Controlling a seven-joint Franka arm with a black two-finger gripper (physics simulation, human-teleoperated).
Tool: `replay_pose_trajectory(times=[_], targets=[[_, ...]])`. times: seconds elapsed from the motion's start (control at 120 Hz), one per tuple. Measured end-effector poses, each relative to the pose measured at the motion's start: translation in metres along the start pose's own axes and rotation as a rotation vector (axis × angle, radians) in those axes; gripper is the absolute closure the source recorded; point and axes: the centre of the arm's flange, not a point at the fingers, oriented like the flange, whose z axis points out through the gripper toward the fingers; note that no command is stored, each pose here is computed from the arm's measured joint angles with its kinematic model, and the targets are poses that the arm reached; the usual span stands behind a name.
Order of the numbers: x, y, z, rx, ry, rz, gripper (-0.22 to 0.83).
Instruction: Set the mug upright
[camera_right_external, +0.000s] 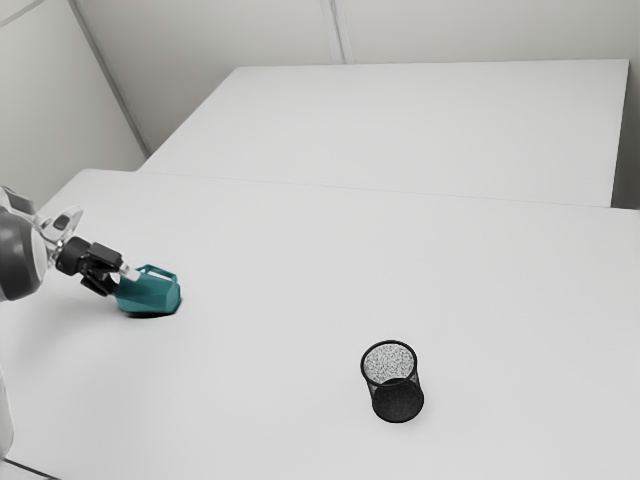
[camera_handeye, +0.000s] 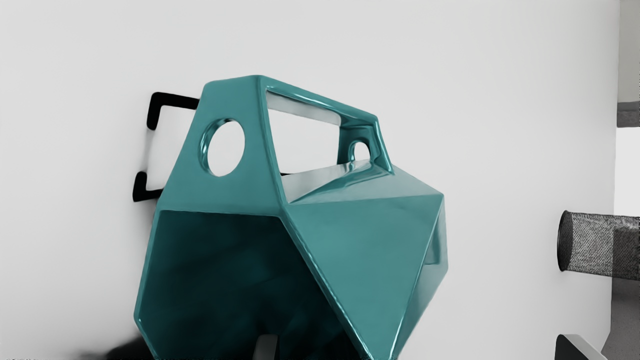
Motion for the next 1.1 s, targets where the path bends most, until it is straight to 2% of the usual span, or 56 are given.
replay_pose_trajectory(times=[0.55,0.975,1.1], targets=[[-0.0044,-0.0025,0.0041,-0.052,0.047,-0.002,0.30],[-0.0033,-0.0008,0.0042,-0.062,0.056,0.007,0.65],[-0.0028,-0.0005,0.0045,-0.061,0.057,0.010,0.71]])
